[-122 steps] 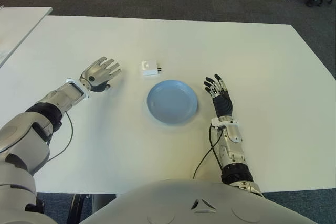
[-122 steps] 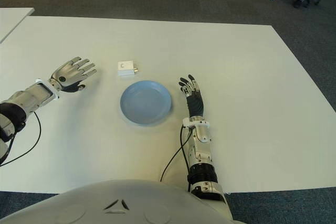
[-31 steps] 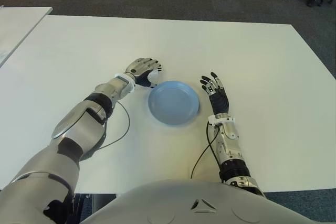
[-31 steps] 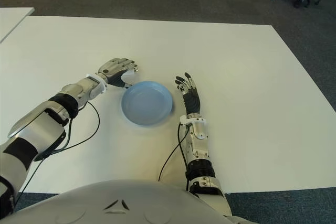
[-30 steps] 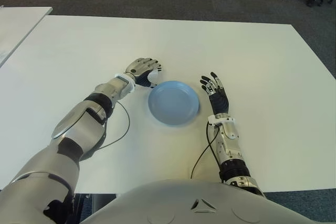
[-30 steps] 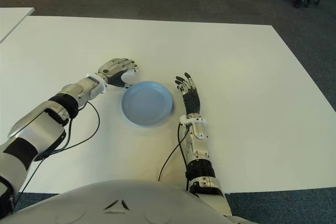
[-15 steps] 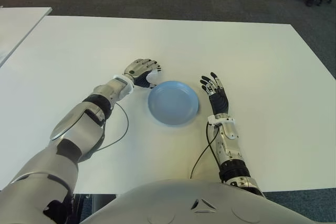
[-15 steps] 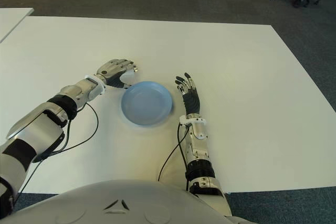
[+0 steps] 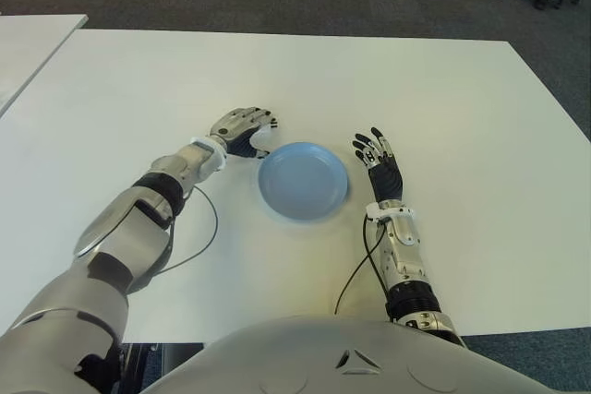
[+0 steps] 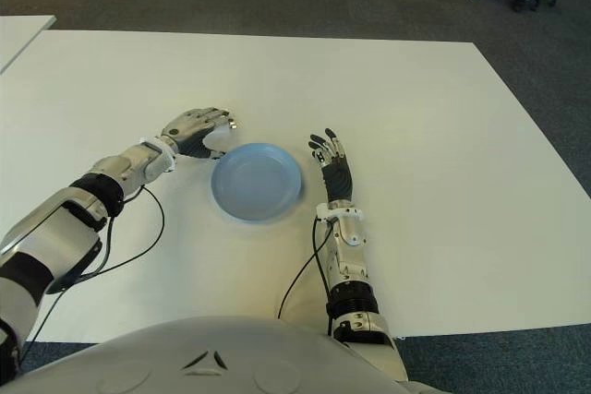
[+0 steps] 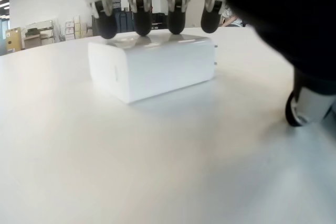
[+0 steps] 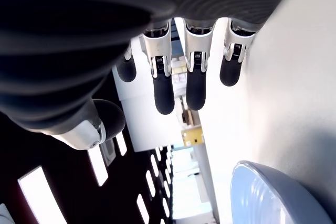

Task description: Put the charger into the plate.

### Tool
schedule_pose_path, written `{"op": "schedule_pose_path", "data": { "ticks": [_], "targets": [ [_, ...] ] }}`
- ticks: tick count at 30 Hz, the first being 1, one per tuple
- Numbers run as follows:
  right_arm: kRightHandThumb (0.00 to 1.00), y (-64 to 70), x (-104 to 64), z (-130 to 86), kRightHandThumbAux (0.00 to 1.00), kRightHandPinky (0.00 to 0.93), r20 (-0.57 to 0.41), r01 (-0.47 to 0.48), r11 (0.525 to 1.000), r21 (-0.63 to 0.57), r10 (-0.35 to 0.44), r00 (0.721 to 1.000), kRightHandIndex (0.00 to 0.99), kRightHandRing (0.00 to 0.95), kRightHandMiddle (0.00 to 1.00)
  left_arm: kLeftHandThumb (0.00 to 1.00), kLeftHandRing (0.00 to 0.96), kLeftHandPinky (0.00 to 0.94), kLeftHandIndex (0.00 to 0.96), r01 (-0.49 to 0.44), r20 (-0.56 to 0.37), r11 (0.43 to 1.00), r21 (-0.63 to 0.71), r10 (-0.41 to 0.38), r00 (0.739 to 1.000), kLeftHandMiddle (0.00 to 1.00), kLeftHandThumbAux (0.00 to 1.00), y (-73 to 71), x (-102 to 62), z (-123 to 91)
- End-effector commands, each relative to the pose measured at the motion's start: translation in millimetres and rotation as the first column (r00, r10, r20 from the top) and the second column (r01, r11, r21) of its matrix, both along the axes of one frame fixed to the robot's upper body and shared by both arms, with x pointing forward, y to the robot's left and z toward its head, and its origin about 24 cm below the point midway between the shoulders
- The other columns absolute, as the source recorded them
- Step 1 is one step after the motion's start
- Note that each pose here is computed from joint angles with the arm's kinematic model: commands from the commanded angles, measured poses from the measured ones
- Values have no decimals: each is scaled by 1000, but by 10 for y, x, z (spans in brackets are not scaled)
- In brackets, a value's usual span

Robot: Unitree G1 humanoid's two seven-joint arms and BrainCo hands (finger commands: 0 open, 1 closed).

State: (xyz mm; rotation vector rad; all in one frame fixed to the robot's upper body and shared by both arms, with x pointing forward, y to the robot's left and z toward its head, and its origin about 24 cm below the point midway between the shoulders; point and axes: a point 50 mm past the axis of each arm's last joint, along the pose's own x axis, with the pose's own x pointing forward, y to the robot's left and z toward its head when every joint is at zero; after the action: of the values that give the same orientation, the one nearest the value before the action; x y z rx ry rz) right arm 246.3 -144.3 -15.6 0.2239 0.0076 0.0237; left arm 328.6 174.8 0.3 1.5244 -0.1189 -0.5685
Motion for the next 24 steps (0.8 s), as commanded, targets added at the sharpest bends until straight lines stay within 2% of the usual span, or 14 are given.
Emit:
{"op": "schedule_pose_path", "data": {
  "ticks": [1,7,18,24],
  "targets": [
    [0,47,-46,-79,525,141,-46,9,999,40,-8,999,81,204,245,0,0,25,0,-56,-155,996,63,65,986,0,554,338,-273,-270],
    [0,43,-48,-81,523,142,-46,11,999,41,-9,999,81,206,247,0,0,29,0,-57,-178,997,44,64,982,0,565,465,-354,-268],
    [0,40,-41,-84,526,140,-45,11,999,47,-8,999,82,205,247,0,4,30,0,27,-203,999,23,-22,979,2,594,732,-586,-134],
    [0,34,-33,-88,526,137,-48,10,999,45,-8,999,83,204,246,0,2,22,0,49,-213,999,19,-44,976,1,595,774,-643,-84]
  ]
}}
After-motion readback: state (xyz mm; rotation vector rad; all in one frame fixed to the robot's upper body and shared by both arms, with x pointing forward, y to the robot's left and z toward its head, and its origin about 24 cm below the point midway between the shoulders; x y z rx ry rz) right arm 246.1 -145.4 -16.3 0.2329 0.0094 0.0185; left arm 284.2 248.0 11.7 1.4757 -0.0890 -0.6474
